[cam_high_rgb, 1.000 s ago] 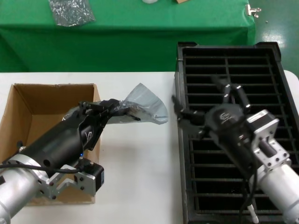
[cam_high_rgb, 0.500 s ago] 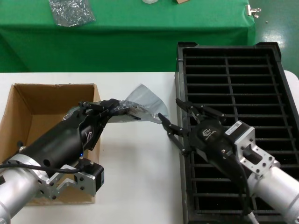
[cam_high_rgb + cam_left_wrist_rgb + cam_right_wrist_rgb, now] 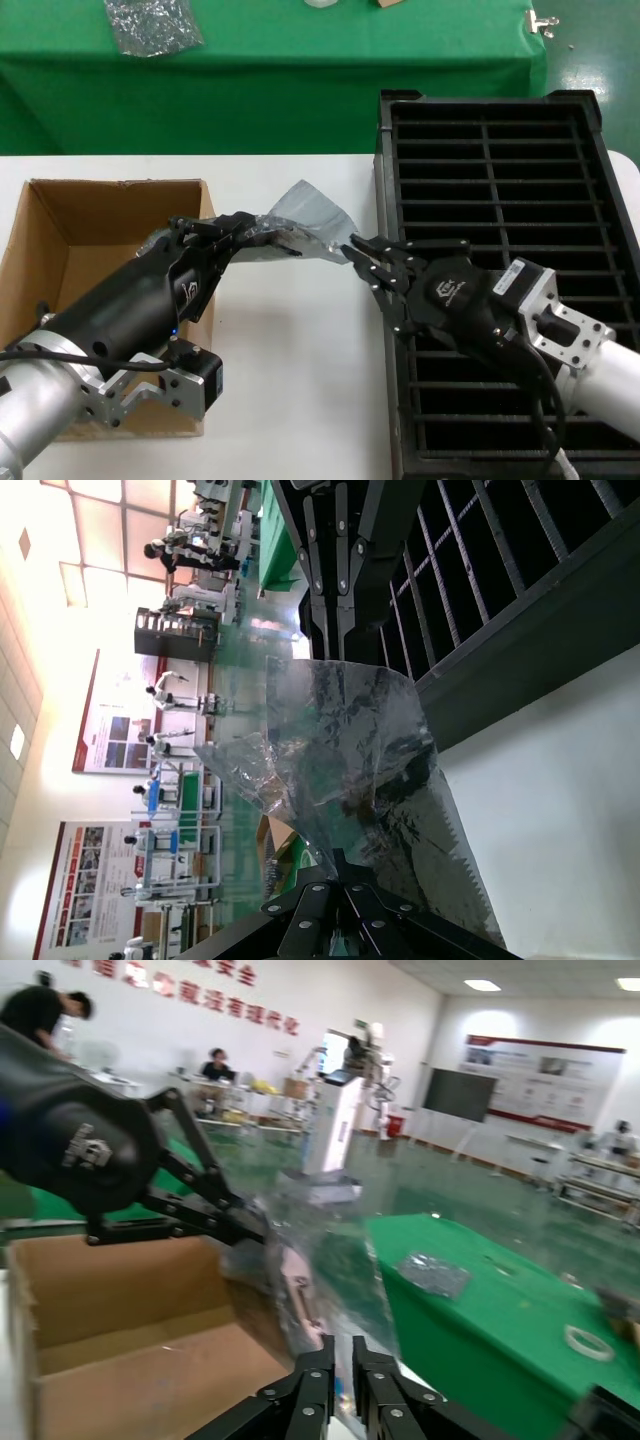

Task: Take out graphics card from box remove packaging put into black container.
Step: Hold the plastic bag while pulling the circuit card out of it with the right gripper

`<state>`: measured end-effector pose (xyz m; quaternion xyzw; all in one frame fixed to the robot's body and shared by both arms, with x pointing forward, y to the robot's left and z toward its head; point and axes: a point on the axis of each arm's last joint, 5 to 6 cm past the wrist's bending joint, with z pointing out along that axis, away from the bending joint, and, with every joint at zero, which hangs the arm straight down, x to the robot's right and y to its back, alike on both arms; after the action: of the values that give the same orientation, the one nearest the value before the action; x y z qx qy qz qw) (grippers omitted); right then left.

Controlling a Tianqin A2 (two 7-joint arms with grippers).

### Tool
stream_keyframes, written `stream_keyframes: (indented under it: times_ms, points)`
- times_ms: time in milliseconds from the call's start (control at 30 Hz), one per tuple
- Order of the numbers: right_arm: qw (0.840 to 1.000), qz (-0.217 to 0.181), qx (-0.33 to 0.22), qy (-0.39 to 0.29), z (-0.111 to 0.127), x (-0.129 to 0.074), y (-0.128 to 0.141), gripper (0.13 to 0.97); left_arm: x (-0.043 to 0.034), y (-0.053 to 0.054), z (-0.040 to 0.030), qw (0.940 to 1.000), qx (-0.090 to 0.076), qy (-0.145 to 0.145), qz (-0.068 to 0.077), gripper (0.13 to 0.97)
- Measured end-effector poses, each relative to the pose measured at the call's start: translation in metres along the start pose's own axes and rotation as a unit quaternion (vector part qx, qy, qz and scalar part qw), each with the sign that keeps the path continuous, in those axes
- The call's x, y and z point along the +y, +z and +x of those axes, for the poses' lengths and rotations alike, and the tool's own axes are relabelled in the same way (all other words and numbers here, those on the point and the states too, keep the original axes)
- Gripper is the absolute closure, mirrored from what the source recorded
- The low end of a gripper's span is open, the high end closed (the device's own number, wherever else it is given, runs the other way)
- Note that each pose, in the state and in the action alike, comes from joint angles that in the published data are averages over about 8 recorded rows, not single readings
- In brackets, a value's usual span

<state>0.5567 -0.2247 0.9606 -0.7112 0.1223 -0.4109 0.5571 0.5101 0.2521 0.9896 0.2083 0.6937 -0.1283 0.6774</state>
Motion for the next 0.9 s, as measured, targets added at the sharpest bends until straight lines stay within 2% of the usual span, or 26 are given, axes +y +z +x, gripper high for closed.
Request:
stream_keyframes:
  times_ms: [100,500,900]
  points:
    - [1.0,0.004,-0.018,-0.008,0.005,-0.002,0.003,0.916,0.0,0.0,0.0,1.0,0.0,0.0,0.0,0.958]
    - [0.996,0.009,-0.077,-0.035,0.028,-0.001,0.025,0.959,0.0,0.0,0.0,1.0,0.0,0.0,0.0,0.958]
    - [0.99,0.007,-0.128,-0.056,0.042,-0.001,0.048,0.96,0.0,0.0,0.0,1.0,0.0,0.0,0.0,0.958]
